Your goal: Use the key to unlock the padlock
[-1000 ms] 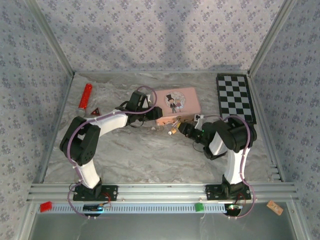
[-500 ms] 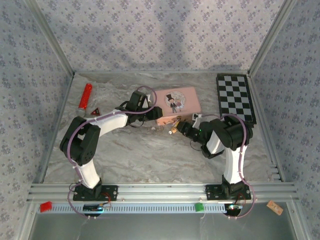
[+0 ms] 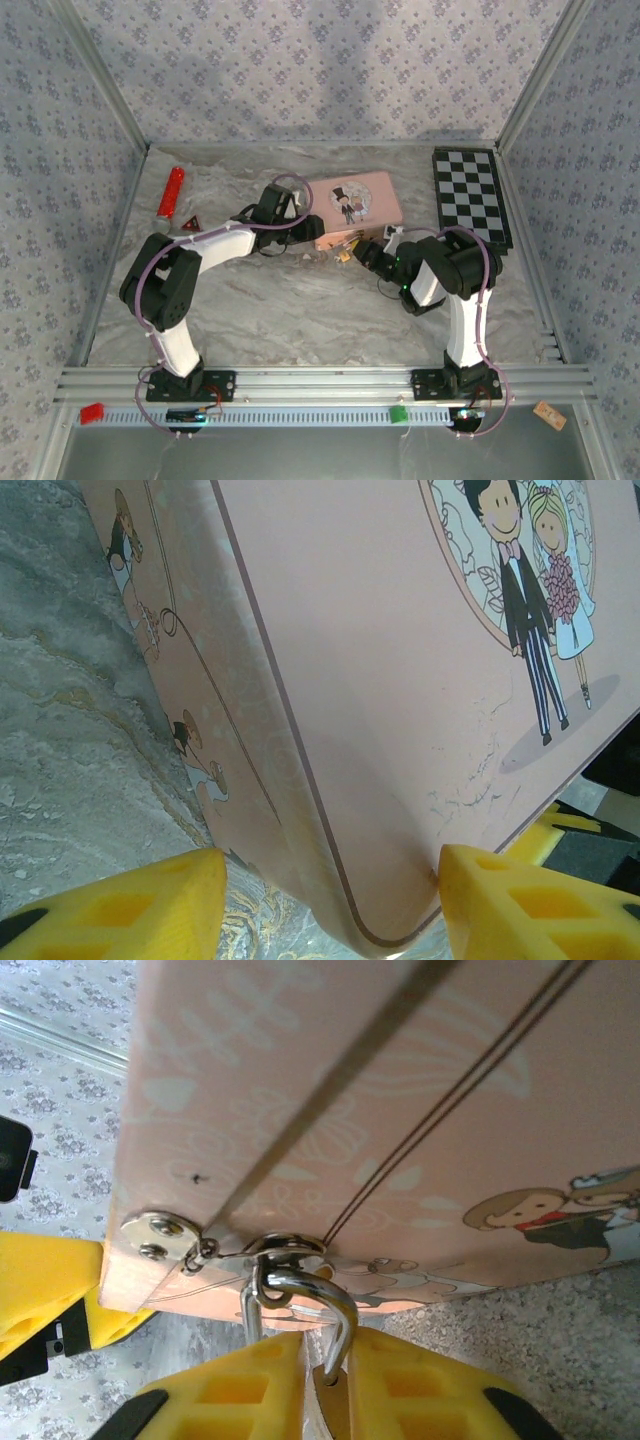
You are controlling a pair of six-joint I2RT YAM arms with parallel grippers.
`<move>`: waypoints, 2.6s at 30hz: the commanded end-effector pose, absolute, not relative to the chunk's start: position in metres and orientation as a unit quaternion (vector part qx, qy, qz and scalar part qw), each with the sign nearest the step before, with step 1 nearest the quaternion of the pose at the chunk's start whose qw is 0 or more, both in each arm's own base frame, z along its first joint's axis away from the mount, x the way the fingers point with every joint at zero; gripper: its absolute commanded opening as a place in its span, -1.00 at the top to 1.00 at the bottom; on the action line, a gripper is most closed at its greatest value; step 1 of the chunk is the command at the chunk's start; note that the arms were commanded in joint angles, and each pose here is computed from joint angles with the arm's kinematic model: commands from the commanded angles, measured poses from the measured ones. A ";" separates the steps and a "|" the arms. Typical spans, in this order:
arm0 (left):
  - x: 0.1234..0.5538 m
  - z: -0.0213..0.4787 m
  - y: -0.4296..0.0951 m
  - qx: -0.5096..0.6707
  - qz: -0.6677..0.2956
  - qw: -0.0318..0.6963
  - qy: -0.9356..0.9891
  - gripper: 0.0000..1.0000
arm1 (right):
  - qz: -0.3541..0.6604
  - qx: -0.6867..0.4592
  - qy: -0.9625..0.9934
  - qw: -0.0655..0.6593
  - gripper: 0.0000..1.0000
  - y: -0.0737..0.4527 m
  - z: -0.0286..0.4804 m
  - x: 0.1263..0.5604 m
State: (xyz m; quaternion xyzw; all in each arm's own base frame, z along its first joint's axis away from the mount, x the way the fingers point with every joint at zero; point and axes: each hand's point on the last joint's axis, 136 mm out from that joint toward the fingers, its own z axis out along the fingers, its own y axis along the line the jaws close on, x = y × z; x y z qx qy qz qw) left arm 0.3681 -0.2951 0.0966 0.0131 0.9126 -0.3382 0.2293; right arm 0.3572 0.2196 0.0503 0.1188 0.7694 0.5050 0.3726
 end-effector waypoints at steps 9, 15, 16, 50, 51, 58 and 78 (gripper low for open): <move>0.370 0.109 -0.291 0.007 -0.340 0.247 0.907 -0.17 | 0.458 0.156 0.796 0.364 0.79 0.204 0.023 0.353; 0.371 0.109 -0.289 0.004 -0.335 0.250 0.908 -0.17 | 0.456 0.164 0.794 0.367 0.81 0.199 0.025 0.353; 0.370 0.109 -0.289 0.003 -0.335 0.250 0.908 -0.16 | 0.454 0.170 0.794 0.367 0.81 0.198 0.024 0.352; 0.370 0.097 -0.302 0.004 -0.320 0.239 0.917 -0.16 | 0.452 0.163 0.781 0.399 0.73 0.192 0.038 0.373; 0.371 0.096 -0.299 0.001 -0.314 0.239 0.919 -0.17 | 0.452 0.163 0.781 0.399 0.74 0.191 0.039 0.372; 0.375 0.093 -0.290 -0.014 -0.290 0.249 0.924 -0.17 | 0.444 0.190 0.786 0.386 0.84 0.181 0.032 0.361; 0.374 0.089 -0.290 -0.015 -0.285 0.246 0.926 -0.16 | 0.451 0.211 0.764 0.411 1.00 0.164 0.056 0.371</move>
